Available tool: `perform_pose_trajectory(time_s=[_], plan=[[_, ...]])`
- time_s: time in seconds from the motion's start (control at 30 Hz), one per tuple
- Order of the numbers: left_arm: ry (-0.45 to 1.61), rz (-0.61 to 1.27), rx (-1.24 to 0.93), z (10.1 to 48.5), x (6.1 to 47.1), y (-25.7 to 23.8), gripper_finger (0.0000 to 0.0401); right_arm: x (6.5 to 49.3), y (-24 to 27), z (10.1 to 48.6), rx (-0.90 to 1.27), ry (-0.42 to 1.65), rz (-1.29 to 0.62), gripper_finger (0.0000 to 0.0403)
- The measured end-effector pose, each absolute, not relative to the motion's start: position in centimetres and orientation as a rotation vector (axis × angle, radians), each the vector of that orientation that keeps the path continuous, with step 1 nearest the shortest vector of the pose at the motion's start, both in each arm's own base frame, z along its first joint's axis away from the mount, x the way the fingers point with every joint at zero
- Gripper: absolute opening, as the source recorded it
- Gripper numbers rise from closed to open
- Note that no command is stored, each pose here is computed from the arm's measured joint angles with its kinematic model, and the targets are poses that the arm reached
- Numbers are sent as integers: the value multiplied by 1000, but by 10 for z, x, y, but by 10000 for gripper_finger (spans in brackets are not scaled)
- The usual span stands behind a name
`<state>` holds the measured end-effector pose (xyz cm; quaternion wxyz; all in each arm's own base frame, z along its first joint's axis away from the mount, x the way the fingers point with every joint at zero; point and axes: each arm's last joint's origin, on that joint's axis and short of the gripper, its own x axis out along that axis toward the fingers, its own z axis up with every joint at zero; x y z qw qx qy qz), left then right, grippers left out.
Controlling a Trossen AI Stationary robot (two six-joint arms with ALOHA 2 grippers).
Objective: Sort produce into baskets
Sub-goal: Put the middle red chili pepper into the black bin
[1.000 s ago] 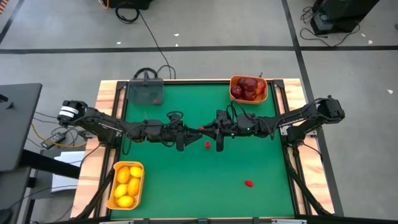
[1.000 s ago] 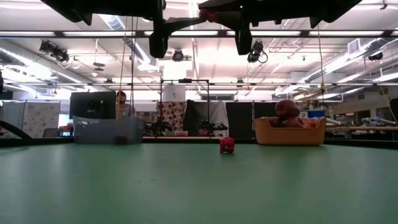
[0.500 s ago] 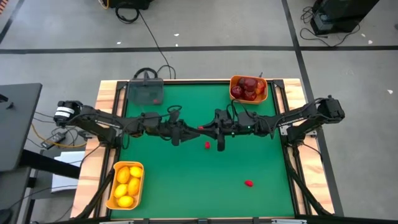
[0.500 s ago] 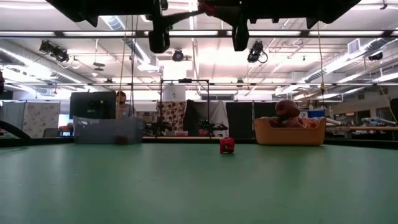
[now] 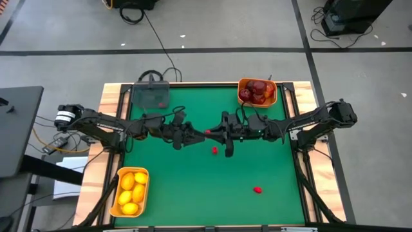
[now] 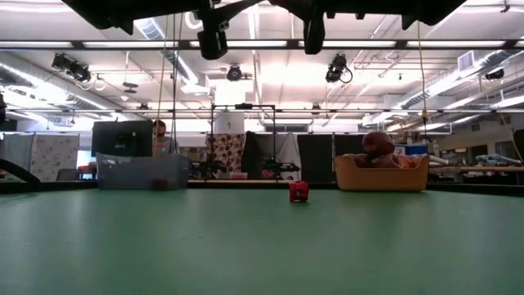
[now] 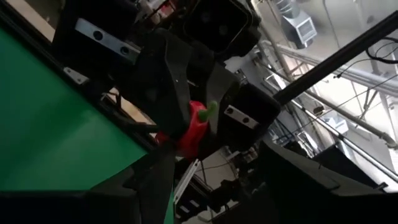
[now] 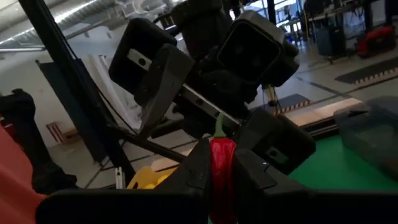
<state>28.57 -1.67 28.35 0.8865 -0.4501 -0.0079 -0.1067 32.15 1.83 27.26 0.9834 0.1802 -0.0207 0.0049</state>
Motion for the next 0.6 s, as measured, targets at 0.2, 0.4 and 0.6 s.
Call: perform_pose_trajectory(time_s=[0.2, 0.4, 0.6], plan=[[-55, -163, -797, 284, 286, -14, 239, 322, 8, 273, 524, -66, -73, 49], [-99, -65, -621, 284, 286, -12, 239, 322, -5, 274, 817, -110, -118, 60], [-107, -31, -483, 283, 286, -11, 239, 322, -5, 274, 892, -121, -122, 67]])
